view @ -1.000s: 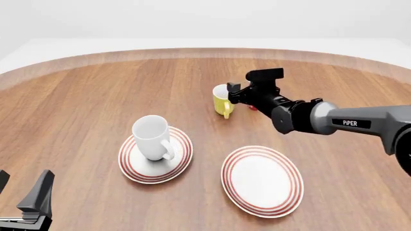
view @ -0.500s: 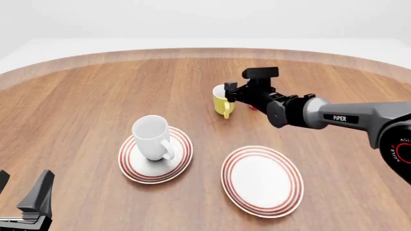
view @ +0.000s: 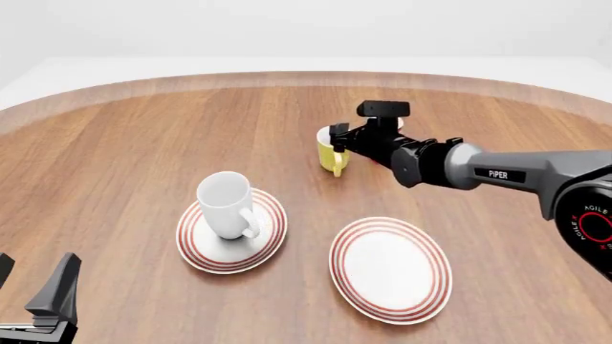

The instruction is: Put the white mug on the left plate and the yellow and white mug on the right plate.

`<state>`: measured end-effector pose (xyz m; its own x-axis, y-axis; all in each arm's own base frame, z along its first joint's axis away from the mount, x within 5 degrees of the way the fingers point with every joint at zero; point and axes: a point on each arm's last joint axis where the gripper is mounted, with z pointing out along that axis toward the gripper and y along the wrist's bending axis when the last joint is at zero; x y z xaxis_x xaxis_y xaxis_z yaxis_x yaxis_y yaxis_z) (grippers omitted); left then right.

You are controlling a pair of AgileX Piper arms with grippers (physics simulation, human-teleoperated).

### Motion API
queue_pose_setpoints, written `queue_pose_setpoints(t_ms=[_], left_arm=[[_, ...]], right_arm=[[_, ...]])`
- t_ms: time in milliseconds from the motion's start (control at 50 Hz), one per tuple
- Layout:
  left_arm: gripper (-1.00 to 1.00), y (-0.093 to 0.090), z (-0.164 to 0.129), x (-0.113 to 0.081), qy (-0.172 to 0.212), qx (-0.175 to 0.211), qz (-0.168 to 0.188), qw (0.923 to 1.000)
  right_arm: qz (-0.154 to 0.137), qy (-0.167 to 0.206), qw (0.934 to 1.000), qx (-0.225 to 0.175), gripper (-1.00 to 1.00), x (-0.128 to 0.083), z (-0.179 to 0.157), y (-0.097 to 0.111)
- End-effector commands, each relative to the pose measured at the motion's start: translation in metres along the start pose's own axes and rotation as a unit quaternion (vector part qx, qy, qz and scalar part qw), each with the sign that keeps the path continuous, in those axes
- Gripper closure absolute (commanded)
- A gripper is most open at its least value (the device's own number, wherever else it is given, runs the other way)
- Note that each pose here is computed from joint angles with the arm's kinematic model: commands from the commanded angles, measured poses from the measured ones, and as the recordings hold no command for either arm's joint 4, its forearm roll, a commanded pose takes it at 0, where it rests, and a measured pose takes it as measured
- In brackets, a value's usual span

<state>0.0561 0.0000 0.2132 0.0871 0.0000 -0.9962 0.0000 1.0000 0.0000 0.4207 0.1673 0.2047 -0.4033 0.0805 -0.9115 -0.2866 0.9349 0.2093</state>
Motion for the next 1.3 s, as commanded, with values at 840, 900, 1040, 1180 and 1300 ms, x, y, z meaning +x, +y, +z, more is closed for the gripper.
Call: queue_pose_setpoints(t_ms=[840, 900, 1040, 1180, 1300], left_arm=[[-1.0, 0.0, 0.0, 0.0, 0.0, 0.0, 0.0, 1.0], [-1.0, 0.0, 0.0, 0.0, 0.0, 0.0, 0.0, 1.0], [-1.0, 0.0, 0.0, 0.0, 0.0, 0.0, 0.0, 1.0], [-1.0, 0.0, 0.0, 0.0, 0.0, 0.0, 0.0, 1.0], [-1.0, 0.0, 0.0, 0.0, 0.0, 0.0, 0.0, 1.0]], right_arm=[[0.016, 0.047, 0.9986, 0.019, -1.0, 0.01, 0.021, -0.01], [0.016, 0.051, 0.9984, 0.019, -1.0, 0.012, 0.022, -0.01], [0.019, 0.058, 0.9979, 0.021, -1.0, 0.014, 0.024, -0.01], [0.02, 0.062, 0.9976, 0.022, -1.0, 0.015, 0.026, -0.01], [0.022, 0.067, 0.9973, 0.021, -1.0, 0.017, 0.028, -0.008]])
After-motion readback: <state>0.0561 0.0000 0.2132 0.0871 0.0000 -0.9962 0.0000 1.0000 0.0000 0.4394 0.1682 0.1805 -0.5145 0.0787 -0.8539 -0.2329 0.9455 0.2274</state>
